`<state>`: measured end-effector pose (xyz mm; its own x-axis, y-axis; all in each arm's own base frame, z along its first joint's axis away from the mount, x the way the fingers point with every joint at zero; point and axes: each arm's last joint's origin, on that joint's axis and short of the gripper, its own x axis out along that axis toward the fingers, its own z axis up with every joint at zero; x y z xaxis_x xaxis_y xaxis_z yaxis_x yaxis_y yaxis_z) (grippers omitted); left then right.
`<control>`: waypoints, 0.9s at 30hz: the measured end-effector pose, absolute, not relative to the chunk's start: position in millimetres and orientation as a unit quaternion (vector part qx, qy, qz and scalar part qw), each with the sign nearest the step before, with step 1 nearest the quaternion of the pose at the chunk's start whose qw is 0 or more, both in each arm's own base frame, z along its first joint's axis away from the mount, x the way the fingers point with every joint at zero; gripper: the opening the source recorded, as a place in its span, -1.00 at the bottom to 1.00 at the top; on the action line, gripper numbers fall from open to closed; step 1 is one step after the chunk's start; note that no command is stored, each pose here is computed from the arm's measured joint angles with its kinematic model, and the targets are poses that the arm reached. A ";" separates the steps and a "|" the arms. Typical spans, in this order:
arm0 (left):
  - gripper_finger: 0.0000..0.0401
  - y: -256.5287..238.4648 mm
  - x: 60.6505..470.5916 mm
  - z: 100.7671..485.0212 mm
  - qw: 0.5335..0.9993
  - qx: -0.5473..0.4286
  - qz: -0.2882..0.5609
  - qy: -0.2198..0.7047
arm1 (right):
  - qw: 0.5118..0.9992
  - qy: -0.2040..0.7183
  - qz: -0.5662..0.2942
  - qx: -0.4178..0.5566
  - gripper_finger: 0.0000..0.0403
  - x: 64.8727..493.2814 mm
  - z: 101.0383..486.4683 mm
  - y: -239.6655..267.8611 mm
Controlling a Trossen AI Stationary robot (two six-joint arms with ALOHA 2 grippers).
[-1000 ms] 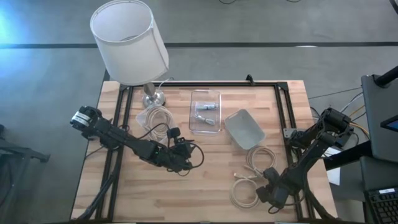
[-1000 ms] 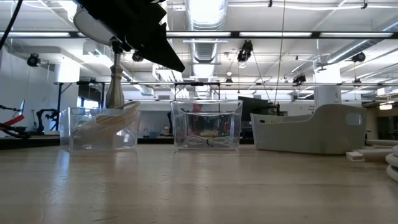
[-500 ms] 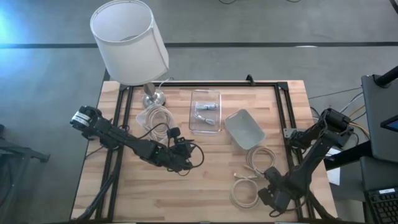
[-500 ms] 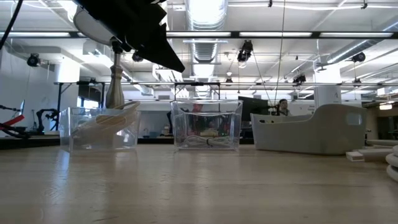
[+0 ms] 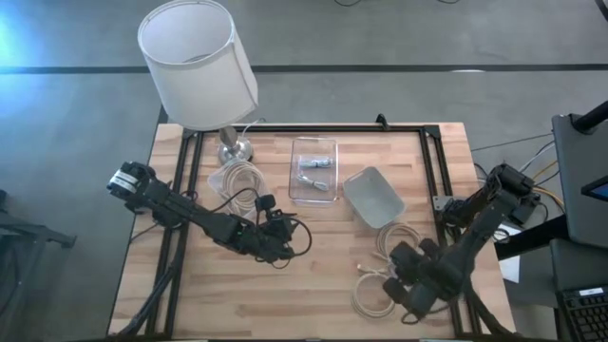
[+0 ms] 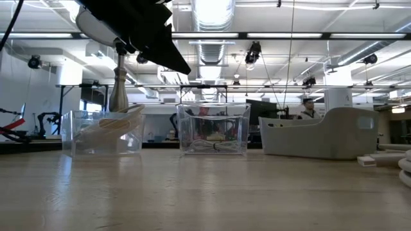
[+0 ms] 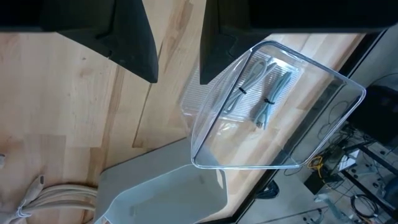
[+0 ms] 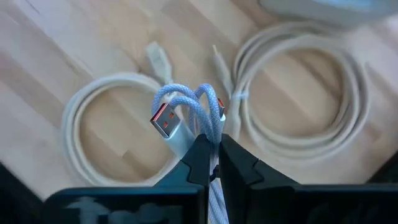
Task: Pick & Place USB Port
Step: Put the blue charger cable into the transparent bin
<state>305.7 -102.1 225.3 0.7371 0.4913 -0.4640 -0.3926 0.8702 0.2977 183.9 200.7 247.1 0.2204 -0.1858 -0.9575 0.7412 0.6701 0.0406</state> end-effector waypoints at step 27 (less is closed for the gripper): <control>-0.39 -106.4 310.1 231.8 0.937 0.094 0.173 0.287 | 0.851 0.481 -0.210 0.014 -0.94 310.7 290.8 37.0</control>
<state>310.1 -106.4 231.8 0.7747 0.3791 -0.5061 -0.2707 0.9221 0.2764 310.7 37.0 290.8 0.4480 -0.3440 -0.8252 0.3716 0.9112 -0.1782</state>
